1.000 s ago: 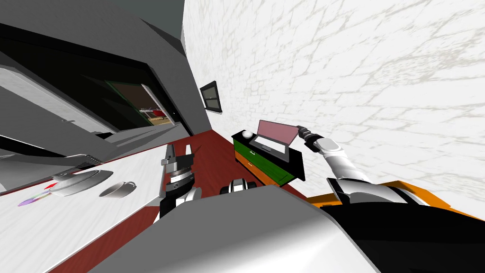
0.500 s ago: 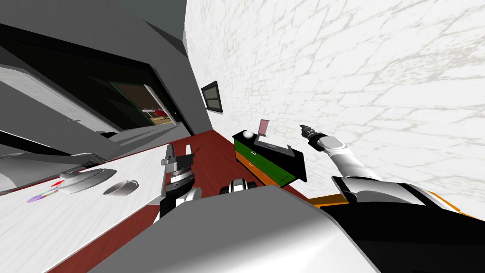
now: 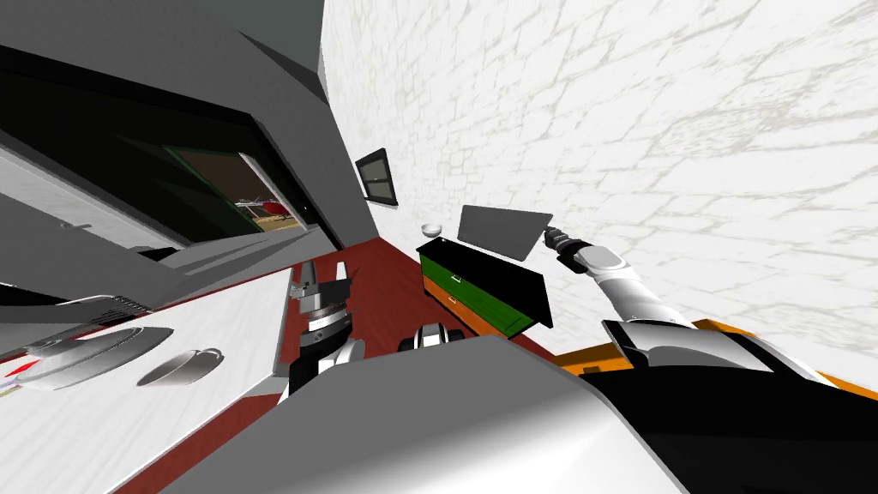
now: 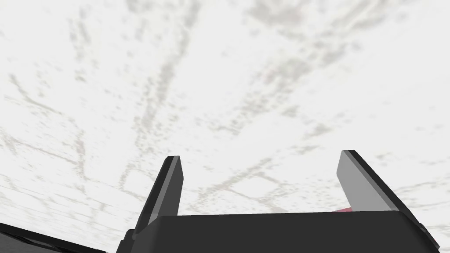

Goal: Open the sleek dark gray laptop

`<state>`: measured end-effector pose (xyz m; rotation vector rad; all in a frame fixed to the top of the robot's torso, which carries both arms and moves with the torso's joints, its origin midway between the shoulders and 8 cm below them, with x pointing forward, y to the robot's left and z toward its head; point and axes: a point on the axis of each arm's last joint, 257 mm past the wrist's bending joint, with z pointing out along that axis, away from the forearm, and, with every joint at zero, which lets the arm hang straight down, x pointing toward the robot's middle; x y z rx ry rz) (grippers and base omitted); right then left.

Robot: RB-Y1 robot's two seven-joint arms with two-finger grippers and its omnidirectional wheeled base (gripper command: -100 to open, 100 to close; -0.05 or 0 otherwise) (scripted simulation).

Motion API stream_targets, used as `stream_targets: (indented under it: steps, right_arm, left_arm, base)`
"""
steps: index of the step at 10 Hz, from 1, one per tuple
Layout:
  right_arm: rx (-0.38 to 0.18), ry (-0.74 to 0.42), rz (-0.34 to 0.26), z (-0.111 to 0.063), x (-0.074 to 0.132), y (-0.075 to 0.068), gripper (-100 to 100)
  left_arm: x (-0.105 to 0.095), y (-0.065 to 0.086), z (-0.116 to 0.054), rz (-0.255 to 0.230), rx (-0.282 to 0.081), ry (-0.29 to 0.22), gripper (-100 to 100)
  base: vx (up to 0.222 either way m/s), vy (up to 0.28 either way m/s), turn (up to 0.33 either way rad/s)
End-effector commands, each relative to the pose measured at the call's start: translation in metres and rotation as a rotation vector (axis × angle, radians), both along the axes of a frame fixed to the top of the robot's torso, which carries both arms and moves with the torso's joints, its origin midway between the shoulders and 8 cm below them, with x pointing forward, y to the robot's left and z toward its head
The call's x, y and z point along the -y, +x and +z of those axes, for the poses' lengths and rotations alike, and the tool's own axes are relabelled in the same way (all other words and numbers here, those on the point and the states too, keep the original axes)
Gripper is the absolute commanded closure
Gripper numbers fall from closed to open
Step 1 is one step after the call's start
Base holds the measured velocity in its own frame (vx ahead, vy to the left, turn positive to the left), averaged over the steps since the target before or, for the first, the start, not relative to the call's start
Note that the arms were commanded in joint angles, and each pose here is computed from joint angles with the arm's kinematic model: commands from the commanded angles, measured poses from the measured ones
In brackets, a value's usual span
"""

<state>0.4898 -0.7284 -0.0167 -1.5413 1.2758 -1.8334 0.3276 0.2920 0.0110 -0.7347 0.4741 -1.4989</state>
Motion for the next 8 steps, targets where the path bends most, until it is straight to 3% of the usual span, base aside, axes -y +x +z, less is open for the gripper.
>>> stream_targets:
  steps: [1,4,8]
  right_arm:
    - [-0.004,-0.001,0.052,0.001,-0.019,0.007,-100]
    - [-0.004,0.0,0.115,0.002,-0.043,0.014,-100]
    - [-0.002,-0.004,0.241,0.004,-0.092,0.025,-100]
  left_arm:
    - [0.0,0.0,0.0,0.0,0.0,0.0,0]
    - [0.0,0.0,0.0,0.0,0.001,0.0,0]
    - [0.0,0.0,0.0,0.0,0.0,0.0,0]
  base:
    - [0.128,-0.007,-0.124]
    - [0.095,0.033,-0.113]
    - [0.169,0.053,-0.345]
